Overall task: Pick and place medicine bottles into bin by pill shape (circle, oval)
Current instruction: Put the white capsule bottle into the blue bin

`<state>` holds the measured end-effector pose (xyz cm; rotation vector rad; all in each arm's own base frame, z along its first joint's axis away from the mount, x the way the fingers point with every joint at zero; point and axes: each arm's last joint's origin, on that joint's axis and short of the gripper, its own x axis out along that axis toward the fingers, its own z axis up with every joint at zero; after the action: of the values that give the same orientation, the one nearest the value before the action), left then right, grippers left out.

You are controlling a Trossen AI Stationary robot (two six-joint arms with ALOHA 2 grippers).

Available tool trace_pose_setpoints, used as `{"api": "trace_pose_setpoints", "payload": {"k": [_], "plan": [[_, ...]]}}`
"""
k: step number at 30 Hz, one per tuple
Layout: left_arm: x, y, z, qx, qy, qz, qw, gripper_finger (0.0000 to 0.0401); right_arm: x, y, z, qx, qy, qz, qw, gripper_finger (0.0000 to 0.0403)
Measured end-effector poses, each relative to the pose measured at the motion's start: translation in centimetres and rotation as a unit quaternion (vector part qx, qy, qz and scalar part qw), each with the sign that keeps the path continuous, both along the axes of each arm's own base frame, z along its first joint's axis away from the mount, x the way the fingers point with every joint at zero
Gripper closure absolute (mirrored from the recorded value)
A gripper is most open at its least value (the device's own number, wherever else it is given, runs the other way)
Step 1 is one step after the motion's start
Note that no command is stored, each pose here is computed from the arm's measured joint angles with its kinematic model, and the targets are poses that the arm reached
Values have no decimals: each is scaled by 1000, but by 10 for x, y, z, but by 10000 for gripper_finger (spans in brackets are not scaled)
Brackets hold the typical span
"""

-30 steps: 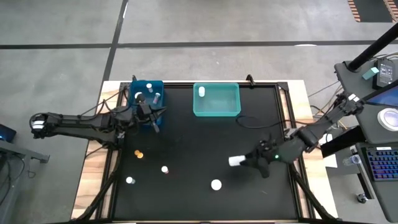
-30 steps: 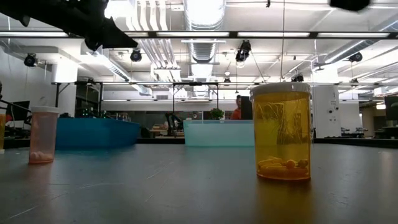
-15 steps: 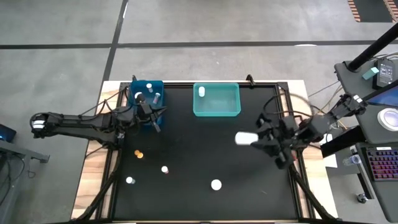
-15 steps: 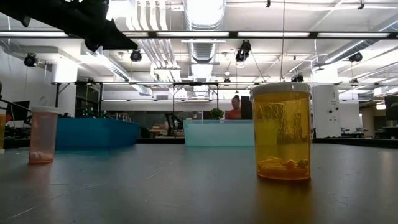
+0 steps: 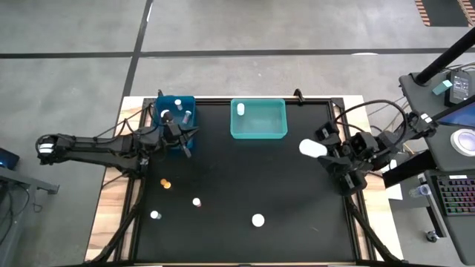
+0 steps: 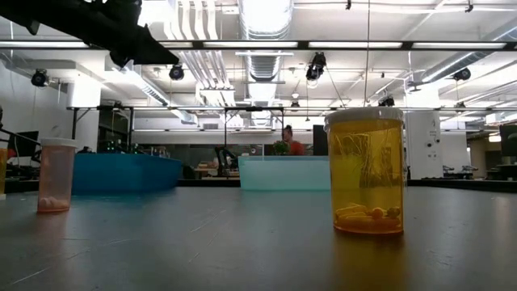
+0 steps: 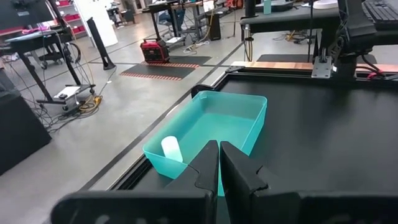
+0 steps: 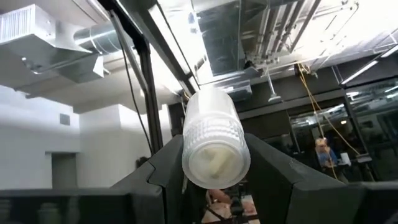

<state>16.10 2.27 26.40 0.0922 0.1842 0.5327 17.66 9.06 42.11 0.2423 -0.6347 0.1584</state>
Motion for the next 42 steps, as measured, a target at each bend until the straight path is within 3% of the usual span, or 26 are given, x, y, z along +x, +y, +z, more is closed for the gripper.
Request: {"api": "trace_pose_setpoints", "payload": {"k": [6, 12, 15, 20, 27, 32, 35, 42], "plan": [[0, 0, 0, 1, 0, 2, 1000, 401, 0, -2, 0, 38, 7, -4, 999, 267], [0, 0, 0, 2, 1, 3, 1000, 401, 4, -7, -8, 95, 76, -105, 987, 266], [0, 0, 0, 11, 7, 1, 1000, 401, 6, -10, -12, 122, 114, -170, 971, 266], [0, 1, 0, 32, 19, 6, 999, 401, 9, -14, -8, 98, 183, -259, 943, 266], [-1, 1, 0, 42, 25, 17, 999, 401, 22, -28, 6, 67, 274, -315, 906, 266], [0, 1, 0, 42, 25, 19, 999, 401, 34, -44, 12, 55, 357, -356, 862, 266], [-1, 1, 0, 48, 29, 18, 998, 401, 39, -56, 15, 61, 410, -362, 835, 266], [-1, 1, 0, 70, 43, 14, 996, 401, 59, -89, 21, 104, 505, -304, 801, 266]]}}
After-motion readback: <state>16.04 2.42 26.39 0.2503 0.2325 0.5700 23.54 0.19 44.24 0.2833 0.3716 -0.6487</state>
